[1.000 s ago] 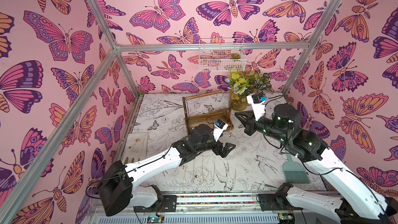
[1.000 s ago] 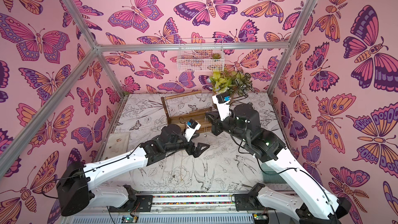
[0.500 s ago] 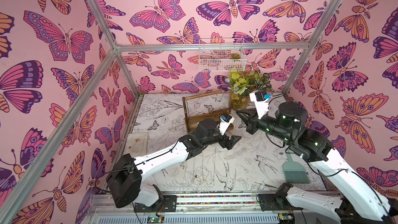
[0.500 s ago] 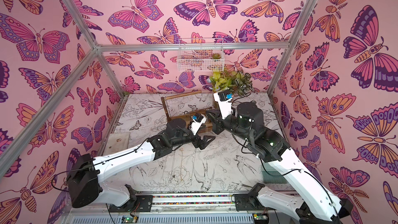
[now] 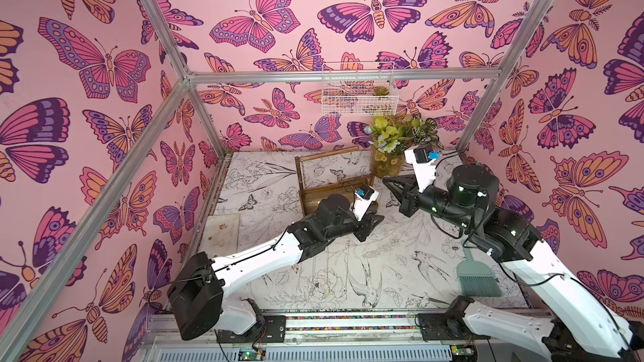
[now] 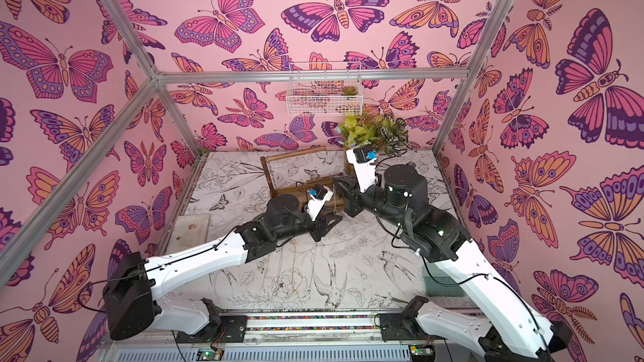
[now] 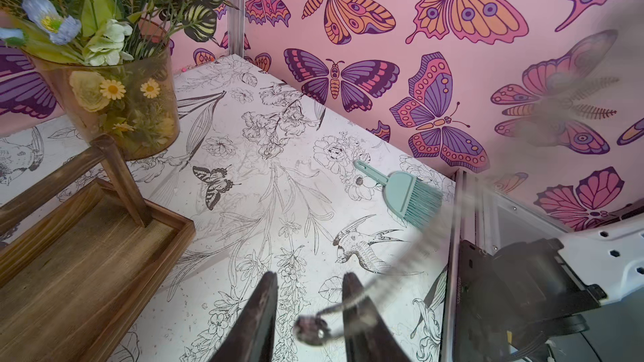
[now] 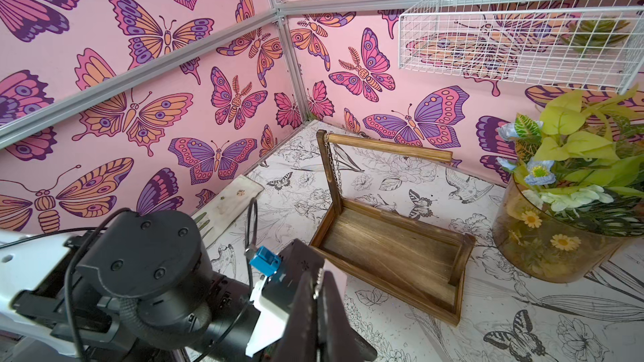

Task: Take the necklace off the jewelry display stand
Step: Place the necklace at the center of the board.

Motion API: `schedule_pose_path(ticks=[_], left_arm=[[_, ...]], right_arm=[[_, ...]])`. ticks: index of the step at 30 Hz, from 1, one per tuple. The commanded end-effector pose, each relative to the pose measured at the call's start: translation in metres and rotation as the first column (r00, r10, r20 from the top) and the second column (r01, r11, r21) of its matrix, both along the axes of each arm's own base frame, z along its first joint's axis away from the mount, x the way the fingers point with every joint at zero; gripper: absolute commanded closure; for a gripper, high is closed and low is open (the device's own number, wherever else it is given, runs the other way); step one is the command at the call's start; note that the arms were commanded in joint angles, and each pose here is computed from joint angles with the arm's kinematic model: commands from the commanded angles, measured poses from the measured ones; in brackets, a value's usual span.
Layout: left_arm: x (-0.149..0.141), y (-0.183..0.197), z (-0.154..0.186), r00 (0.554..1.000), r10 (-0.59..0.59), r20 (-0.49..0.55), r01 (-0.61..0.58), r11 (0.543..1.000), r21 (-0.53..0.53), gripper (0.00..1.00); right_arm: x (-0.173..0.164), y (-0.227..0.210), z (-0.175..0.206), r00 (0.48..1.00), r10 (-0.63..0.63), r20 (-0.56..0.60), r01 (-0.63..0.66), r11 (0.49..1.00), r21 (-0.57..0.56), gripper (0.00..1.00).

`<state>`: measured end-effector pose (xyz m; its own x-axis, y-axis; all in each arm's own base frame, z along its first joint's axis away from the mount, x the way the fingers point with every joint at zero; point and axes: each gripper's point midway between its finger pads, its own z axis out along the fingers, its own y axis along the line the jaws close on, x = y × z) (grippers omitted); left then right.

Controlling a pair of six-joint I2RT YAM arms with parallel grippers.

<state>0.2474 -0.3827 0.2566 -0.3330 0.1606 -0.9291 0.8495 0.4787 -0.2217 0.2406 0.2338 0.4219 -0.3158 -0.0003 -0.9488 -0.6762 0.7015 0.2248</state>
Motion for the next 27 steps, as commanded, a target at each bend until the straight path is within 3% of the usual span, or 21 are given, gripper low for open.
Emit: schedule_pose_path(ticks=[1,20,27], left_arm=[[-0.002,0.003,0.003,1.000,0.014,0.008,-0.014,1.000,-0.015,0.66],[-0.011,0.008,-0.014,0.999,0.043,-0.029,-0.042,0.999,0.015,0.89],[-0.026,0.020,-0.035,0.993,0.083,-0.083,-0.079,0.996,0.045,0.89]], right_arm=[[-0.003,-0.002,0.014,1.000,-0.003,0.029,0.003,1.000,0.015,1.00],[-0.001,0.000,0.001,1.000,-0.005,-0.004,0.005,1.000,0.018,1.00],[0.002,0.007,-0.032,0.997,0.000,-0.075,0.001,1.000,0.020,1.00]])
